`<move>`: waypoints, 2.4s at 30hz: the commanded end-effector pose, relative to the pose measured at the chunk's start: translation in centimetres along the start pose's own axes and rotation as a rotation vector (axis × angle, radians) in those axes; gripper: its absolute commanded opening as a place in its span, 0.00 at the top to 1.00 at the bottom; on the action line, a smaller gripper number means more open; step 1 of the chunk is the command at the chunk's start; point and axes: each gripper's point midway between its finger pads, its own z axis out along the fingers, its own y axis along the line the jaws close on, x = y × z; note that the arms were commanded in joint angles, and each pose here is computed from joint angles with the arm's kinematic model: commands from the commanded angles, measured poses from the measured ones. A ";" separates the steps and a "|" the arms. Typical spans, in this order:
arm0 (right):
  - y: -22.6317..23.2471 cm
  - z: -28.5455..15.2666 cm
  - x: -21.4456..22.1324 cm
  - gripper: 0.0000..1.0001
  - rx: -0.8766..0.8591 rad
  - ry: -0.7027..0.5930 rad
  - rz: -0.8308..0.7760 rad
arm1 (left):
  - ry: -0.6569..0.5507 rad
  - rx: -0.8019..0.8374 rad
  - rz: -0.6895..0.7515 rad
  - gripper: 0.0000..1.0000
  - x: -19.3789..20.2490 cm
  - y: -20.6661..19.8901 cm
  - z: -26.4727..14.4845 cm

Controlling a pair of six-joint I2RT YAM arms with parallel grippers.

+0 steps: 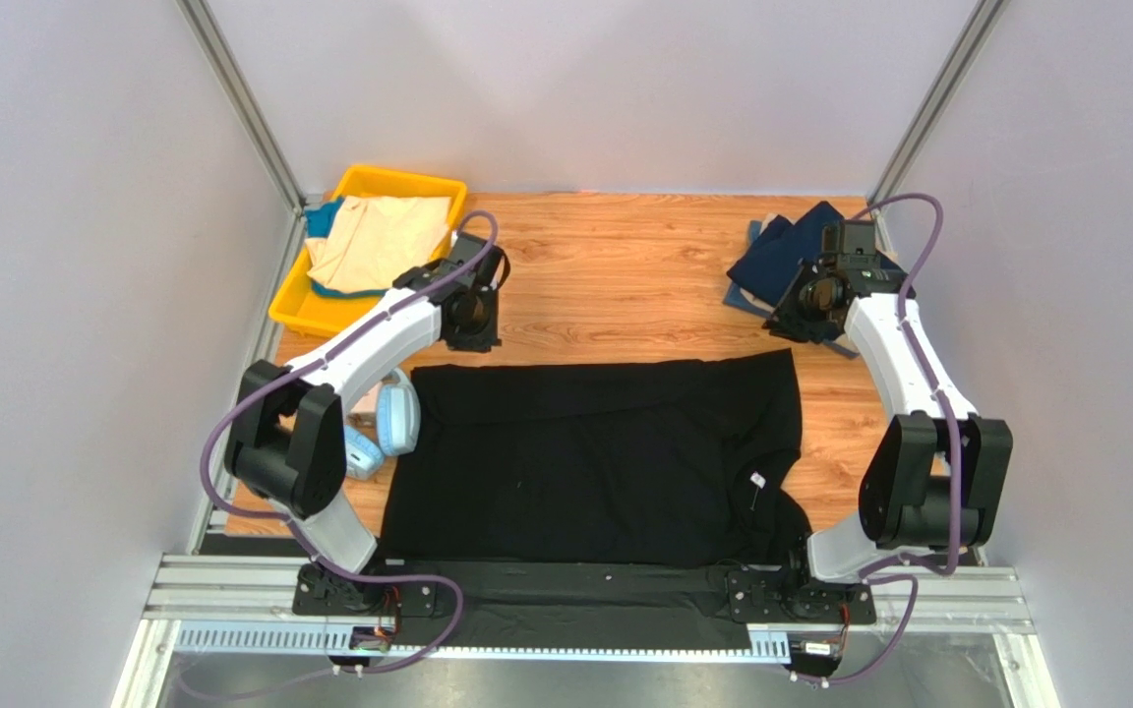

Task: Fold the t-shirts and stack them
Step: Fold the flattened tshirt in 1/3 of the way

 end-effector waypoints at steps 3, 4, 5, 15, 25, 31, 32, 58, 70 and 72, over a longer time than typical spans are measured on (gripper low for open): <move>-0.1 4.1 5.3 1.00 -0.008 0.203 -0.073 | 0.100 0.037 -0.035 1.00 5.5 0.3 2.1; 0.3 4.9 6.3 1.00 -0.002 0.225 -0.099 | 0.108 0.035 -0.039 1.00 5.9 0.4 2.3; 0.2 5.3 6.9 1.00 0.007 0.232 -0.113 | 0.119 0.035 -0.044 1.00 6.5 0.4 2.8; -1.3 9.4 10.4 1.00 0.114 0.313 -0.161 | 0.188 0.015 -0.052 1.00 8.7 0.6 4.9; -3.1 12.8 10.3 1.00 0.248 0.348 -0.147 | 0.238 -0.005 -0.027 1.00 8.2 0.1 6.9; -2.6 13.4 8.3 1.00 0.255 0.338 -0.127 | 0.232 -0.008 -0.013 1.00 6.0 -0.4 7.5; -2.7 13.4 7.9 1.00 0.259 0.334 -0.118 | 0.230 -0.008 -0.010 1.00 5.7 -0.5 7.6; -1.5 9.7 -0.9 0.77 0.114 0.163 0.009 | 0.122 0.010 -0.059 0.84 -1.1 0.7 6.3; 1.1 -0.8 -2.3 0.62 0.013 -0.017 -0.056 | 0.008 0.082 -0.109 0.73 -0.3 0.9 -1.9; 1.0 -2.3 -1.3 0.60 -0.013 -0.041 -0.058 | 0.004 0.101 -0.108 0.73 1.8 0.9 -2.3</move>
